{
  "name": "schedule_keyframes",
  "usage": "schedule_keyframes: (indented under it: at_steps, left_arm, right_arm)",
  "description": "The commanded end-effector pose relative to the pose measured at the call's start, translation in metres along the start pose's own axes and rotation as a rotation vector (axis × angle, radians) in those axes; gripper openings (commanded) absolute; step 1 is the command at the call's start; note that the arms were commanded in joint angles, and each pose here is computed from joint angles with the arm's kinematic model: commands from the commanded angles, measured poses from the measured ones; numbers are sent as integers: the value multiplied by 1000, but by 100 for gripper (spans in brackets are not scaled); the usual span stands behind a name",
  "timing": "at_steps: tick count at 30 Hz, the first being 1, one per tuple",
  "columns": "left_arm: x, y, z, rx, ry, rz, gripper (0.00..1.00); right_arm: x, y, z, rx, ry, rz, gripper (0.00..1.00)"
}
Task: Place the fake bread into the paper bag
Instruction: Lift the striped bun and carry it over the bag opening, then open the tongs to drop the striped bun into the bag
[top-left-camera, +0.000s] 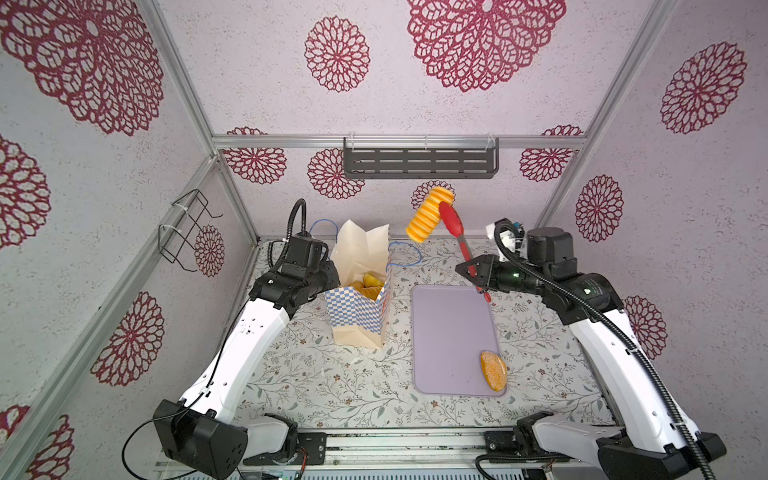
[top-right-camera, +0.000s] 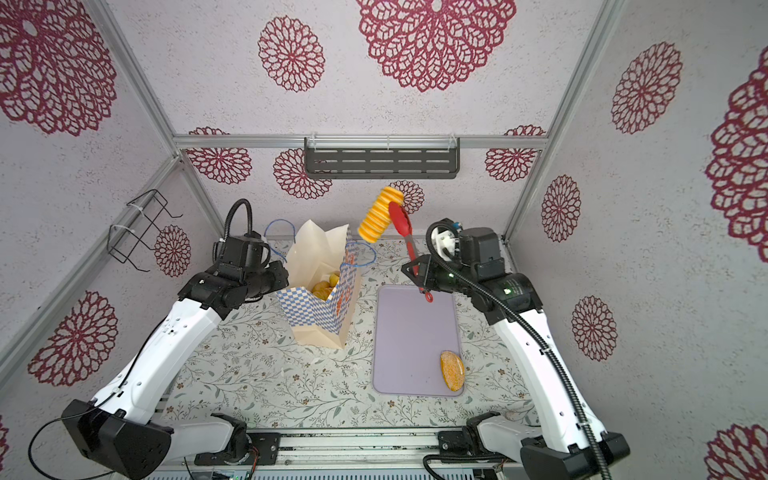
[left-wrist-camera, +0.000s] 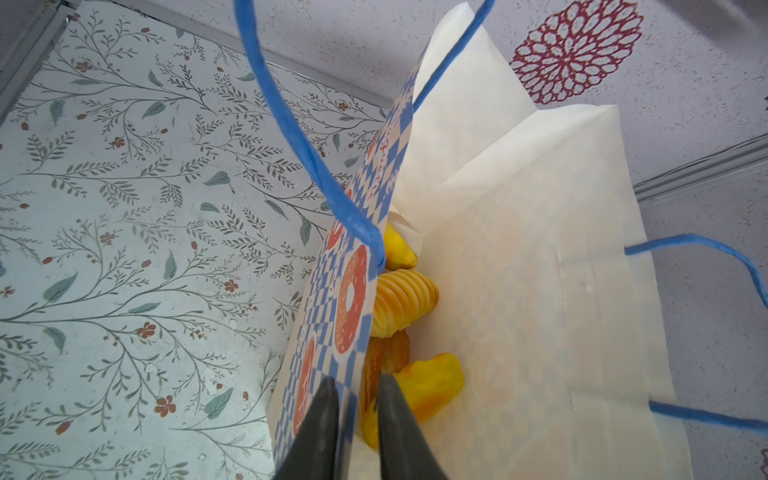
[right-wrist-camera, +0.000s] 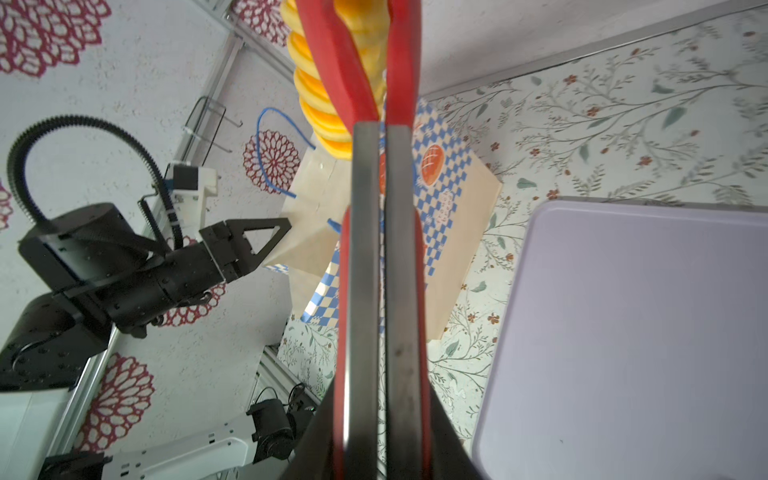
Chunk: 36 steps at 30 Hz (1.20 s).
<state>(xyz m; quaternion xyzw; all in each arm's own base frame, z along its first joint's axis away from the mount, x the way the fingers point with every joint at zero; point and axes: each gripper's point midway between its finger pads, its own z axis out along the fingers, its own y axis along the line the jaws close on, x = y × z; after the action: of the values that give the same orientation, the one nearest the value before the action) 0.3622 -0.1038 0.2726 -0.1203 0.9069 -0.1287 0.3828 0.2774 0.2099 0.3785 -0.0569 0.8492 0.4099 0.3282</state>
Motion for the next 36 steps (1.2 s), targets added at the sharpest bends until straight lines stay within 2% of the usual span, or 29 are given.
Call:
schedule_keyframes:
  at_steps: [1,6,12,24,29,36]
  left_arm:
    - [-6,-3,-5,4,-21,2,17]
    - [-6,-3,-3,8,-21,1,12]
    - [-7,-4,-3,14,-26,-2,7]
    - [-7,-5,-4,22,-27,-3,7]
    - [-7,-5,-4,22,-28,-5,7]
    - [-6,-4,-5,18,-28,-4,7]
  right_arm:
    - [-19,44,1,-97,-74,-82,6]
    - [-4,57,27,-109,-12,-110,7]
    - [16,53,51,-43,70,-148,8]
    - [28,50,63,-24,123,-169,35]
    - [28,52,62,-33,125,-172,41]
    - [26,52,62,-30,118,-173,41]
